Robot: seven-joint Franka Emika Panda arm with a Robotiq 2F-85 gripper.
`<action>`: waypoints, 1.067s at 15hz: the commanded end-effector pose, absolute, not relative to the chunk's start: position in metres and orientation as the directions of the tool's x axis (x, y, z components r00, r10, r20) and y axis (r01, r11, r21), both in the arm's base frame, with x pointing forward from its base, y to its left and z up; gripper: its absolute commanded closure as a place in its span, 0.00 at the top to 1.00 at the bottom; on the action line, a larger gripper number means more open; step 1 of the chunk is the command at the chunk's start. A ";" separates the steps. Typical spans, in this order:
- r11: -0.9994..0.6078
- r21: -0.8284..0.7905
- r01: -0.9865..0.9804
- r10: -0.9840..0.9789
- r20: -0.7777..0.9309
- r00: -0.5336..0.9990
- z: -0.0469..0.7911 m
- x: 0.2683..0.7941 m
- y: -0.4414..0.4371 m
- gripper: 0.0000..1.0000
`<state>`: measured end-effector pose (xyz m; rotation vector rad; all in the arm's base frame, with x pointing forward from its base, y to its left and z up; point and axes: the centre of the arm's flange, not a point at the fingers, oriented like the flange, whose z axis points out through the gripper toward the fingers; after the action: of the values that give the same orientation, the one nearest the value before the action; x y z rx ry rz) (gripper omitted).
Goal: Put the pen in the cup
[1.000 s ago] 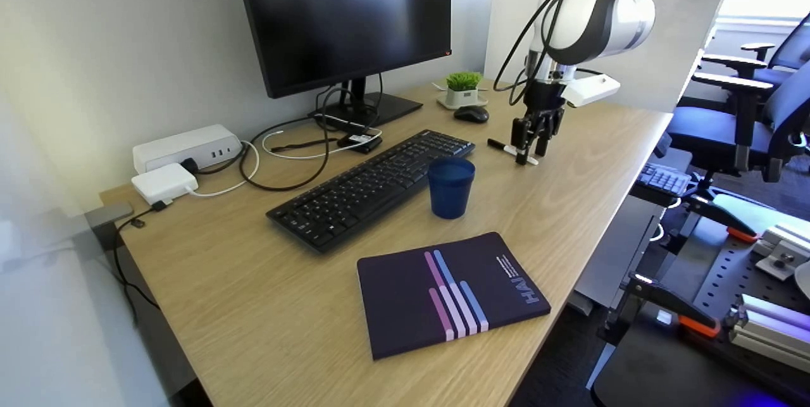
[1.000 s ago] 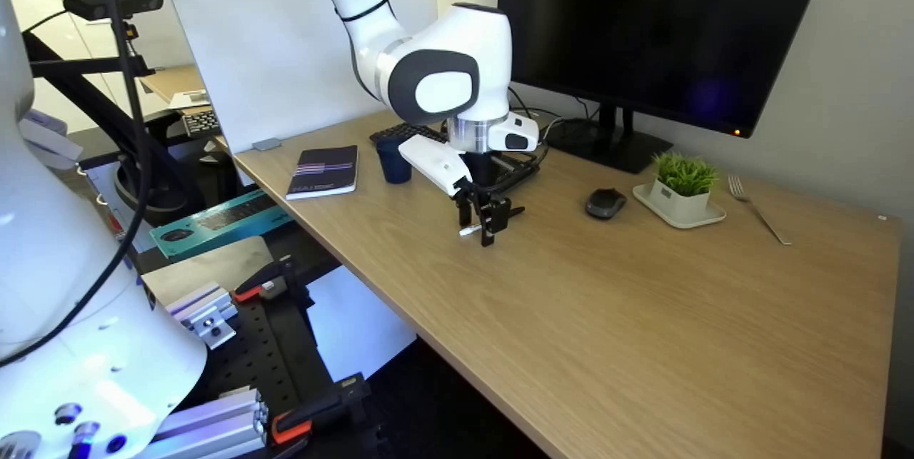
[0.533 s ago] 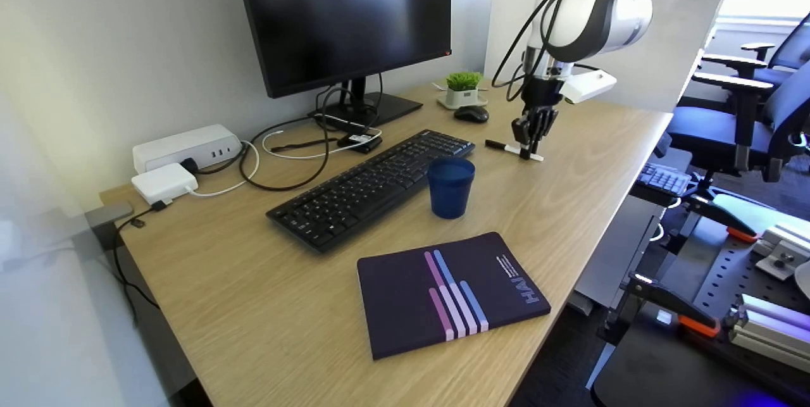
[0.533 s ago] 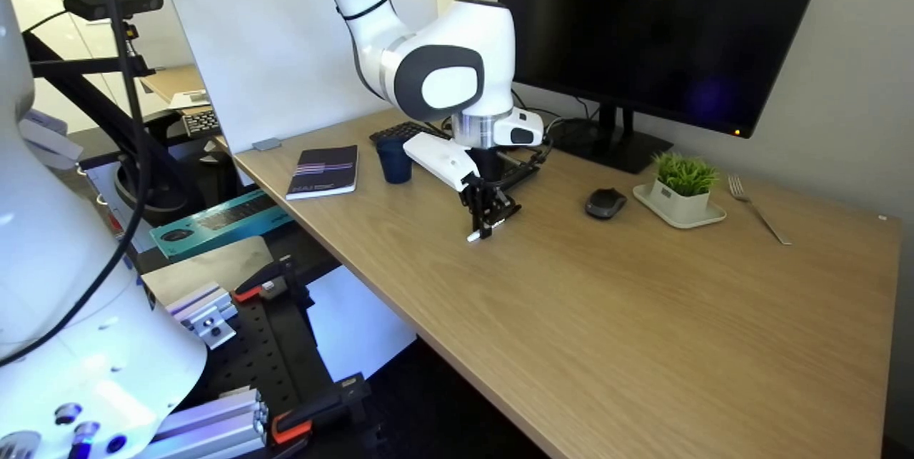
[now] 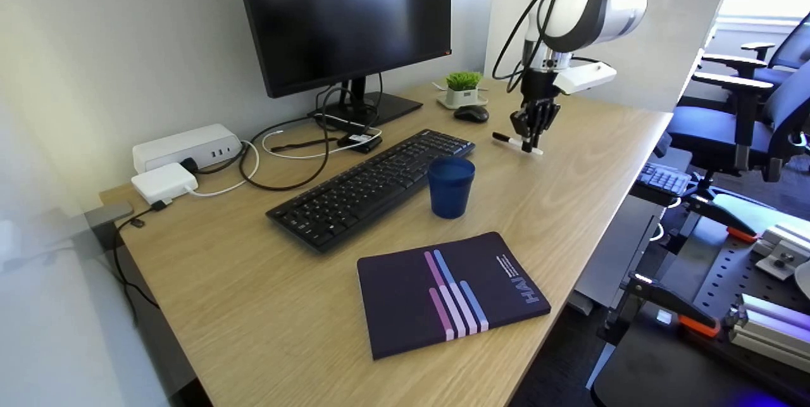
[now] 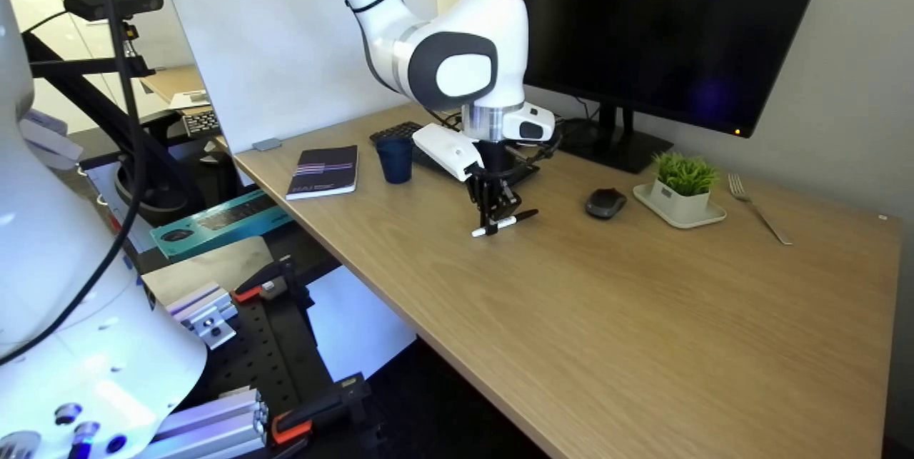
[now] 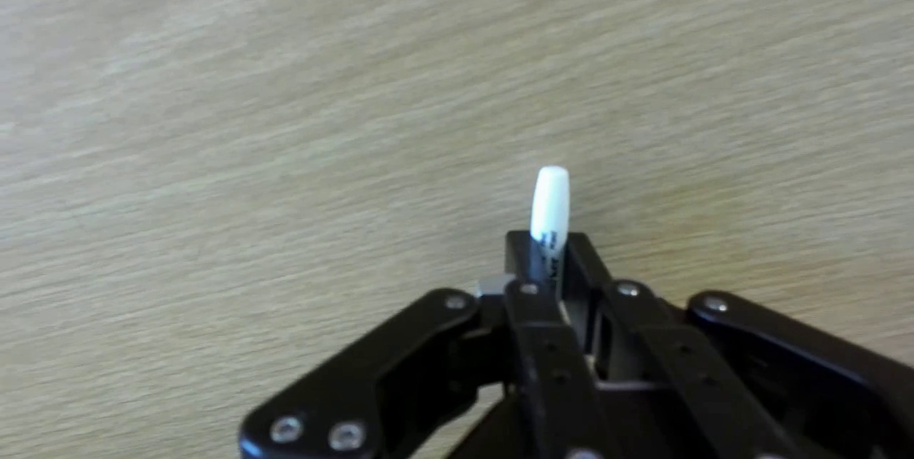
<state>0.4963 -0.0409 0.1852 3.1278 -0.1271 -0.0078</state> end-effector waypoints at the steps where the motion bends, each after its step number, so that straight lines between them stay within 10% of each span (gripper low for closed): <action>1: -0.981 0.038 -0.188 -0.191 -0.123 0.974 0.212 0.510 -0.045 0.03; 16: -0.827 -0.154 -0.541 -0.403 -0.508 0.761 0.367 0.534 -0.048 0.03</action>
<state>0.5281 -0.0431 0.3490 3.2137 -0.7033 -0.6896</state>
